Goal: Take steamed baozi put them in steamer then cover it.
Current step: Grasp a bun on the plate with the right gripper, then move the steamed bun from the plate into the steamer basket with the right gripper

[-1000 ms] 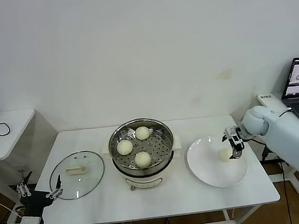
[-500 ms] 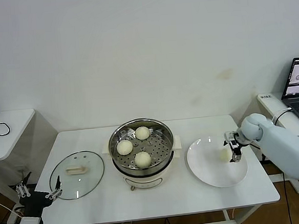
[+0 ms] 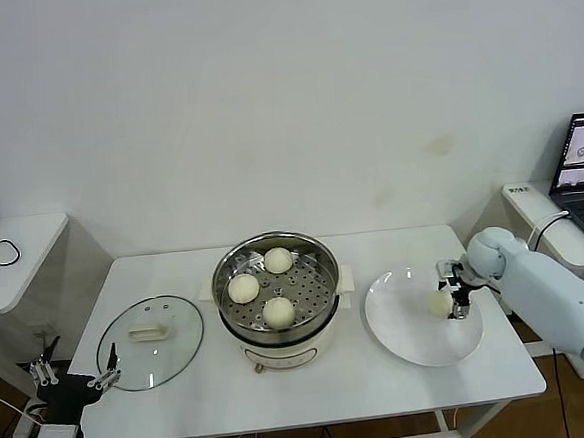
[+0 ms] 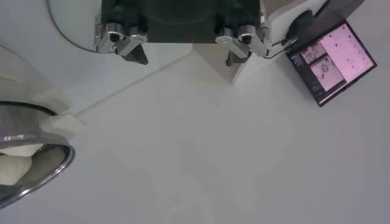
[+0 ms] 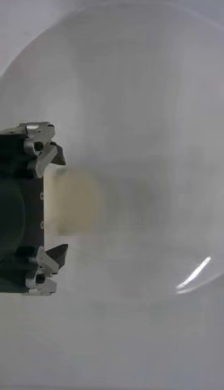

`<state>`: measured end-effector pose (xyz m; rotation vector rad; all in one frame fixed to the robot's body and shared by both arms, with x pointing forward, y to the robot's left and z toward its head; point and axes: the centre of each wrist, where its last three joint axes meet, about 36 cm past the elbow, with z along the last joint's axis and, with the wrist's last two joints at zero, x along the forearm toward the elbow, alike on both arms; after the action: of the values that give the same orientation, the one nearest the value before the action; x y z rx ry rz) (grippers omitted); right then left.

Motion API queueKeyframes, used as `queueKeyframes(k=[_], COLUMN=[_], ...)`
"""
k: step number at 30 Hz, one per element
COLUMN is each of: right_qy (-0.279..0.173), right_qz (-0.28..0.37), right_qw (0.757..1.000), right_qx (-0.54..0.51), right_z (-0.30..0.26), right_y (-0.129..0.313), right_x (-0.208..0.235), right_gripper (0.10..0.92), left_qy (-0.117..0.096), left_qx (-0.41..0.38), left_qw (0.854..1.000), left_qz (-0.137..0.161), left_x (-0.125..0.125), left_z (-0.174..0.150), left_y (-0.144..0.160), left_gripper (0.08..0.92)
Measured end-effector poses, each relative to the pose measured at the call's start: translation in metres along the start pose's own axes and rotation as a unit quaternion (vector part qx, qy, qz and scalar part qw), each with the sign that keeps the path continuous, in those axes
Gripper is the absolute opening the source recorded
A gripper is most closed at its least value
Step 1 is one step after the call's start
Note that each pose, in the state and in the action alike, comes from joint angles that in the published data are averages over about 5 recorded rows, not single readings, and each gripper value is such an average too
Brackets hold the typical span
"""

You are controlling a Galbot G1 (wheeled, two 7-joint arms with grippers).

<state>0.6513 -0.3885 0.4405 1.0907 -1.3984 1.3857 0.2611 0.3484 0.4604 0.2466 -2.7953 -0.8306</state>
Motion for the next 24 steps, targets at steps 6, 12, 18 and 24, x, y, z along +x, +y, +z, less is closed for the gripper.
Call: queueKeyframes(k=[6, 12, 18, 24], right_qy=[-0.001, -0.002, -0.005, -0.013], right_qz=[-0.001, -0.002, -0.009, -0.013], right_qw=[1.0, 1.0, 1.0, 1.0], right_qx=[-0.002, -0.004, -0.005, -0.003], right_z=[-0.001, -0.002, -0.004, -0.009], right_y=[0.0, -0.001, -0.004, -0.01], right_x=[-0.002, 0.0, 0.008, 0.03], right_gripper=[0.657, 0.612, 0.582, 0.581], left_qy=[-0.002, -0.004, -0.005, -0.007], left_qx=[-0.001, 0.0, 0.001, 0.001], left_qw=[1.0, 1.0, 1.0, 1.0], left_qz=[0.0, -0.001, 0.0, 0.0], left_x=[0.001, 0.003, 0.005, 0.006], left_z=[-0.001, -0.003, -0.005, -0.006], left_y=[0.0, 0.0, 0.0, 0.0], left_gripper=[0.823, 0.823, 0.823, 0.823])
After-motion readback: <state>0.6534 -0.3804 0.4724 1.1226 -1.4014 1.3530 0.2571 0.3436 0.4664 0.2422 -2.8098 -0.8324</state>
